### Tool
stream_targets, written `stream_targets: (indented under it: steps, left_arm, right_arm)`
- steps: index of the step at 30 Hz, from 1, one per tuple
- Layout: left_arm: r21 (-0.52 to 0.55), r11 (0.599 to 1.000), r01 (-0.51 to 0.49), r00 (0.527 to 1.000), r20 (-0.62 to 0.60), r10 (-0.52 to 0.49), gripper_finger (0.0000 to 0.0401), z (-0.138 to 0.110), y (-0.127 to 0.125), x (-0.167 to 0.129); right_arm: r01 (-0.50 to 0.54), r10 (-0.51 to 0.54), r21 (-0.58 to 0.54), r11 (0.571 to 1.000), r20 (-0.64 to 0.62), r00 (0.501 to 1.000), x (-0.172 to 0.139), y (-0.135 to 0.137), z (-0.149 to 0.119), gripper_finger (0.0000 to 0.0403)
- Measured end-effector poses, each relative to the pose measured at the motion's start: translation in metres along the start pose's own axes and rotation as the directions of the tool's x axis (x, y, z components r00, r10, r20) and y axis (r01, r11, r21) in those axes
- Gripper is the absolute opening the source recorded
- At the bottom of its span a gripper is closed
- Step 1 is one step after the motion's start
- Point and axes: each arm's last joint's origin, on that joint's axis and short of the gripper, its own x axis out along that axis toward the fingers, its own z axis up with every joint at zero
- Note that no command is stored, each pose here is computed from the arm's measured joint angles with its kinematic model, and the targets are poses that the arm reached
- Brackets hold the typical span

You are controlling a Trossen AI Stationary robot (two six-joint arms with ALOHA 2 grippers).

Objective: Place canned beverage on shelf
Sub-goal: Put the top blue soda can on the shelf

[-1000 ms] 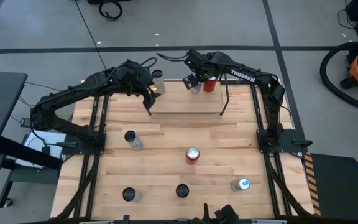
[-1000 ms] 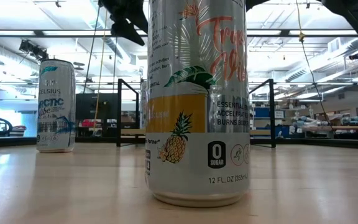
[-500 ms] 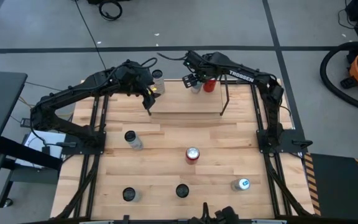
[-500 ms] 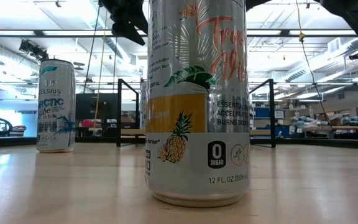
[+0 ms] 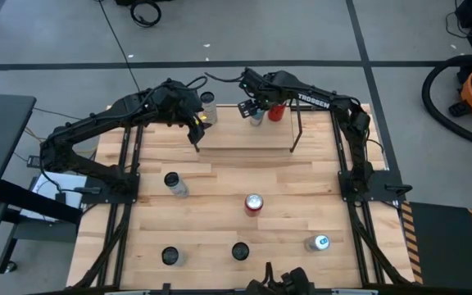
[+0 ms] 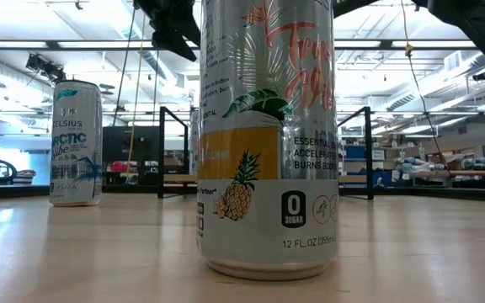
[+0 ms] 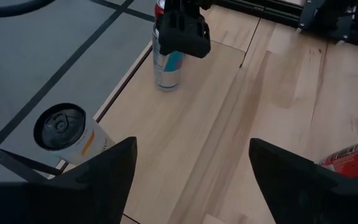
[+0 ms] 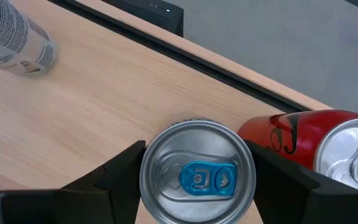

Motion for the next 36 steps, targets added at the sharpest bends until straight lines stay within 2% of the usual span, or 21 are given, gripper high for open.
stream_targets:
  steps: [19, 32, 36]
  left_arm:
    - [0.002, 1.0, 0.0, 1.0, 0.0, 0.0, 0.0311, 0.0, 0.0, 0.0]
    - [0.003, 1.0, 0.0, 1.0, 0.0, 0.0, 0.0311, 0.0, 0.0, 0.0]
    - [0.003, 1.0, 0.0, 1.0, -0.001, 0.0, 0.0311, 0.0, 0.0, 0.0]
  right_arm:
    - [-0.049, 0.048, 0.027, 0.998, 0.035, 0.998, 0.003, -0.003, 0.009, 0.0268]
    - [-0.052, 0.052, -0.006, 0.999, 0.039, 0.998, 0.003, -0.002, 0.009, 0.0312]
    - [-0.093, 0.095, -0.082, 0.992, 0.015, 0.995, 0.001, -0.003, 0.011, 0.0313]
